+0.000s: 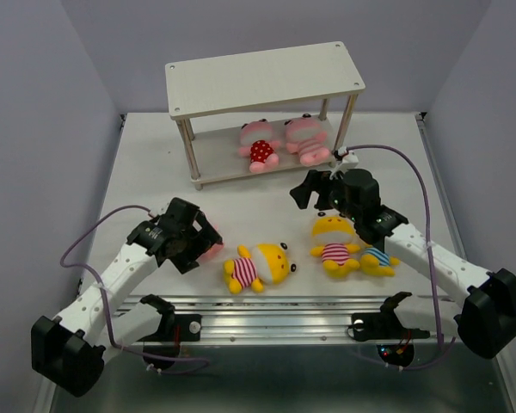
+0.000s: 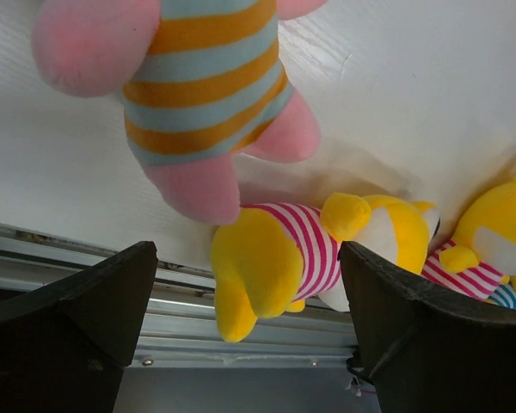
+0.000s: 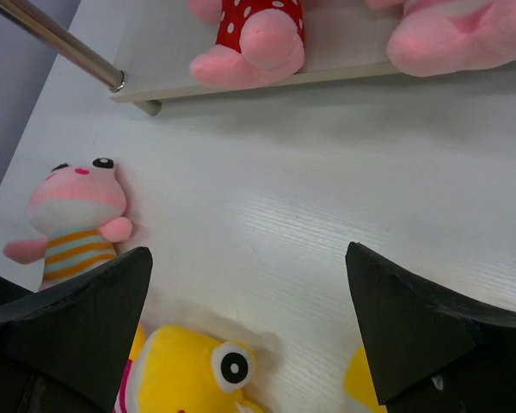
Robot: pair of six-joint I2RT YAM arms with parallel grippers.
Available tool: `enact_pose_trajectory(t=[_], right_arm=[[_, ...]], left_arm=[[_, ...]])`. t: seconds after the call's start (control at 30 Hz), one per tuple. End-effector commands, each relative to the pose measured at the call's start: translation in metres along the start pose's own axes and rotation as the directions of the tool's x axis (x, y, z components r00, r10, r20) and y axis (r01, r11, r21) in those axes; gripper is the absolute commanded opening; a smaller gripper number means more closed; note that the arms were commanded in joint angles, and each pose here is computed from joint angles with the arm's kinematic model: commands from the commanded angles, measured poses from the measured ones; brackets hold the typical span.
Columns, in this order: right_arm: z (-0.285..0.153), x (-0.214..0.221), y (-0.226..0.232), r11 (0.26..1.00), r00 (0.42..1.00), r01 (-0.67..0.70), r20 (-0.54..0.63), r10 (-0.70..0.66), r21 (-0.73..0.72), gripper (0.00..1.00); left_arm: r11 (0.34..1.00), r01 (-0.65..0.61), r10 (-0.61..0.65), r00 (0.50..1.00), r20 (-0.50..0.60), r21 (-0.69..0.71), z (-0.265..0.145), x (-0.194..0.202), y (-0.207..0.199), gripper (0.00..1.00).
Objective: Place and organize the stuffed toys onto the shelf
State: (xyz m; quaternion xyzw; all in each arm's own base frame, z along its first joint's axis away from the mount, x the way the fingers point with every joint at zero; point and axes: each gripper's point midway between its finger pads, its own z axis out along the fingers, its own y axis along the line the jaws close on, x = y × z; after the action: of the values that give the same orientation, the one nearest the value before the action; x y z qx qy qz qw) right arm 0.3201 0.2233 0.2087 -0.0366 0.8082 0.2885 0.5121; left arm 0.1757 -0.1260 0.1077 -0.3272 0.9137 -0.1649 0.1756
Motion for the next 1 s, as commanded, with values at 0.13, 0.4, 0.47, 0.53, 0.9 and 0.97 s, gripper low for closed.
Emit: enact_pose_trajectory(t=[0.13,0.4,0.47,0.53,0.9,0.97], right_arm=[[-0.003,-0.013,-0.009,0.999,0.998,0.019,0.065,-0.022,0.042,1.00],[0.001,-0.010,-0.016,0.997,0.998,0.019,0.058,-0.023,0.076,1.00],[0.002,-0.009,-0.018,0.996,0.998,0.019,0.056,-0.024,0.087,1.00],[0.004,-0.008,-0.021,0.995,0.998,0.020,0.055,-0.026,0.102,1.00],[0.012,0.000,-0.021,0.995,0.999,0.023,0.022,-0.026,0.096,1.00],[0.011,-0.001,-0.022,0.995,0.999,0.023,0.026,-0.026,0.099,1.00]], left_arm=[[0.993,0.044,-0.033,0.995,0.097,-0.111,0.006,-0.016,0.011,0.99],[0.986,0.034,-0.016,0.993,0.114,-0.161,0.015,-0.020,0.017,0.91],[0.985,0.028,-0.010,0.994,0.105,-0.170,0.018,-0.019,0.018,0.85],[0.984,0.017,0.001,0.995,0.098,-0.178,0.019,-0.017,0.020,0.79],[0.980,0.012,0.009,0.994,0.106,-0.200,0.025,-0.017,0.029,0.54],[0.978,0.011,0.011,0.994,0.104,-0.208,0.026,-0.016,0.031,0.54]])
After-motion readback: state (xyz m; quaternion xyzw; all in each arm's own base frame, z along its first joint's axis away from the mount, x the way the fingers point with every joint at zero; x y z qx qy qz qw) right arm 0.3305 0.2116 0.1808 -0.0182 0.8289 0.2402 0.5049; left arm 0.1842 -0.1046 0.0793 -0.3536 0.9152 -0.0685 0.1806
